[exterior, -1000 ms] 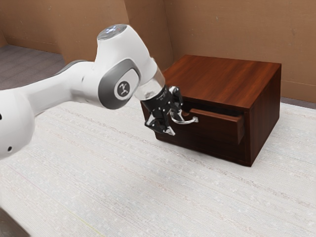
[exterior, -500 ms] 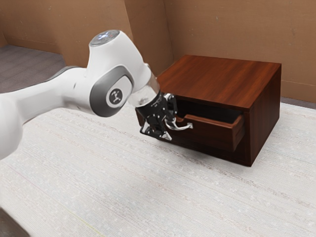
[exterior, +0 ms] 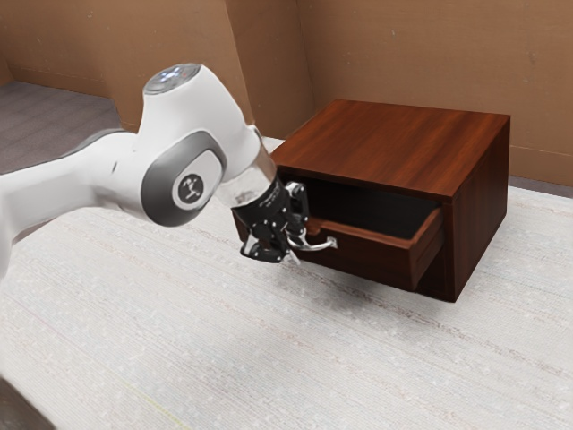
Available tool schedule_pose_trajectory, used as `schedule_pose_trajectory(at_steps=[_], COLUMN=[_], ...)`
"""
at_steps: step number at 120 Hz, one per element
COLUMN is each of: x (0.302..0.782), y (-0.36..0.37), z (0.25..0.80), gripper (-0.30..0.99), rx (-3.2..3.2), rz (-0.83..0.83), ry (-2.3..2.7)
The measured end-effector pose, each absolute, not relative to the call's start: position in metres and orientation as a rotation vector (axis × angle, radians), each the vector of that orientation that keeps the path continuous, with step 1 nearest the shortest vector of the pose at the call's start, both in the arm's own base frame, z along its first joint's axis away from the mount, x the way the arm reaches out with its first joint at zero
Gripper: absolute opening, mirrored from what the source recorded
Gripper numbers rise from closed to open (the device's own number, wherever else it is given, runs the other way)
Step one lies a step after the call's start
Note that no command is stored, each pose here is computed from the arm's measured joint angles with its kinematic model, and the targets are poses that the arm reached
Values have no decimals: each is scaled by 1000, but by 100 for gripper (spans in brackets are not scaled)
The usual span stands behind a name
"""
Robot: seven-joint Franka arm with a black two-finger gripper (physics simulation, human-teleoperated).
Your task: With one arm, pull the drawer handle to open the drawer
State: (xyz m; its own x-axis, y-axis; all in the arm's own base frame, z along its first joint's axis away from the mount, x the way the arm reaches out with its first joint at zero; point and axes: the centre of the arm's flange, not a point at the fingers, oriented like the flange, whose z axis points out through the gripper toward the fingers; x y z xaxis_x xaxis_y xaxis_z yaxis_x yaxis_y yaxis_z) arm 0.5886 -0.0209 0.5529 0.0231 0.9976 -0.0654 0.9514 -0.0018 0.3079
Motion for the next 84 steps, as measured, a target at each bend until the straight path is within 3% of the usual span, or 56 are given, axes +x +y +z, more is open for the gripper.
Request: schedule_pose_trajectory(at_steps=[84], x=[535], y=[-24], z=[552], gripper=[8], rx=[2047], rz=[239], ry=[2009])
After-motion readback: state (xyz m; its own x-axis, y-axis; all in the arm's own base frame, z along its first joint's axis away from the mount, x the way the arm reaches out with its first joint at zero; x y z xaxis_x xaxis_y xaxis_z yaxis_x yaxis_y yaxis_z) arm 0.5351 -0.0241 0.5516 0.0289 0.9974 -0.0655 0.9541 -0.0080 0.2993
